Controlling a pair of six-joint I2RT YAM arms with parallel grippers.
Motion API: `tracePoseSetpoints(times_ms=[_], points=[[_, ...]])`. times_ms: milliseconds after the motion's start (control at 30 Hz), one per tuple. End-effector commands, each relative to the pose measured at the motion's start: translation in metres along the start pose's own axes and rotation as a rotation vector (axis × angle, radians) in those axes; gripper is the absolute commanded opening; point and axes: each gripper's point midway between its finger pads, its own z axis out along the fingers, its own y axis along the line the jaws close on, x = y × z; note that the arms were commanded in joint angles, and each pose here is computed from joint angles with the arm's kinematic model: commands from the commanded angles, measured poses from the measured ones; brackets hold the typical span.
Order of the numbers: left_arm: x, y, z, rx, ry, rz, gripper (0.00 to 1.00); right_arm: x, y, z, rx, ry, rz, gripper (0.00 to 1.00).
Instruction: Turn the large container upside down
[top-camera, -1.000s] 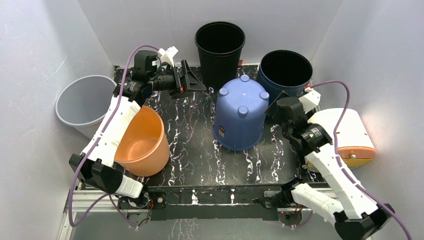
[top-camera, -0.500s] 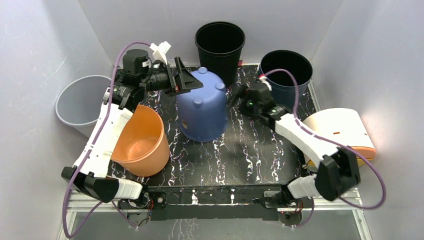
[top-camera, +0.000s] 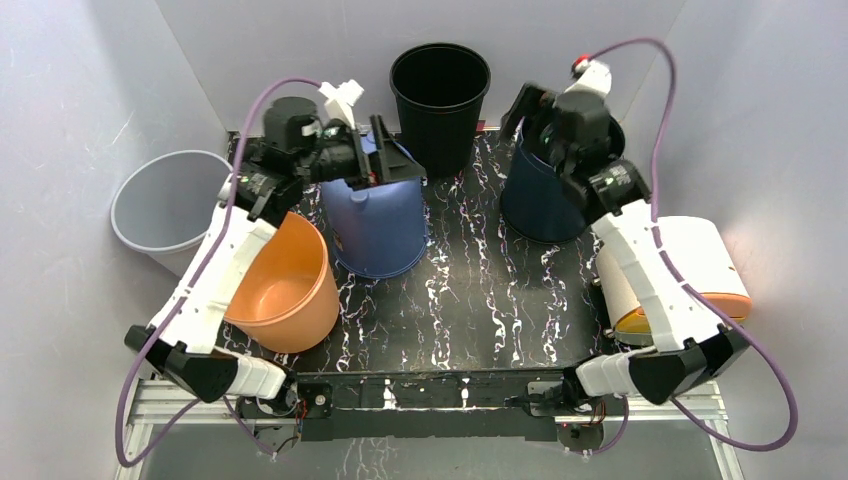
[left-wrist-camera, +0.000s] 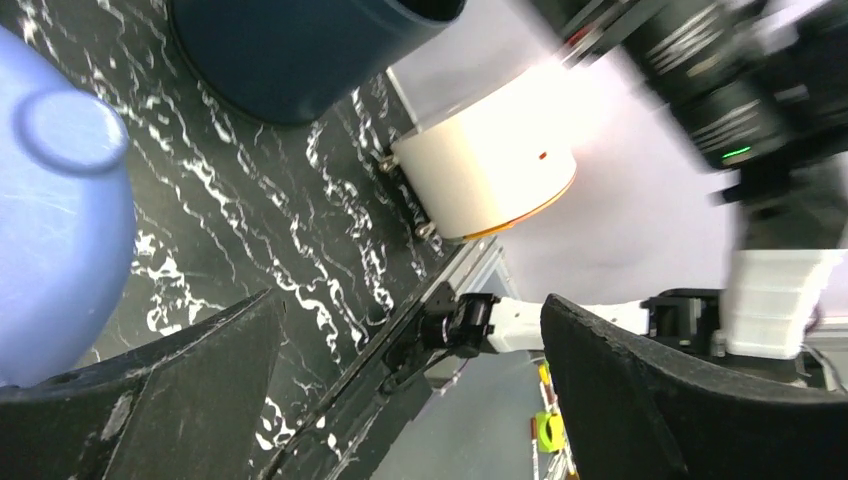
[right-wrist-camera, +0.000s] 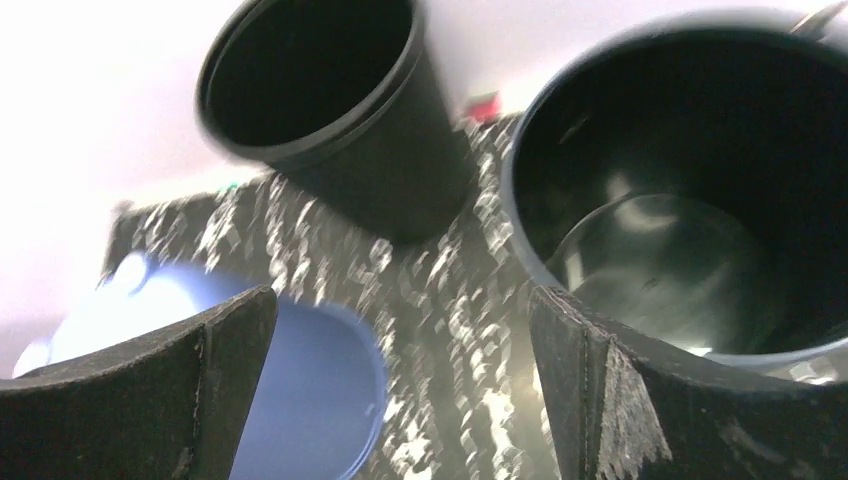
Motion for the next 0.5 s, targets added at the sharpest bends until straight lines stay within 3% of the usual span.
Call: tracePoseSetpoints(times_ms=[0, 100, 267, 367, 467], points=[[0.02, 0.002, 0.018, -0.08, 0.057, 0.046, 0.98, -0.028, -0.047, 0.012, 0.253, 0.029, -0.3, 0.98], [0.032, 0.002, 0.028, -0.116, 0.088, 0.083, 0.98, -0.014, -0.064, 0.032, 0.329, 0.14, -0.407, 0.98], [0.063, 0.025, 0.047, -0.256, 0.164, 0.115, 0.98, 0.01, -0.077, 0.054, 0.332, 0.242, -0.431, 0.95], [0.081, 0.026, 0.056, -0.236, 0.202, 0.119, 0.98, 0.031, -0.079, 0.064, 0.294, 0.322, -0.437, 0.86], [0.098, 0.035, 0.064, -0.244, 0.249, 0.112, 0.98, 0.039, -0.079, 0.069, 0.283, 0.344, -0.438, 0.7]])
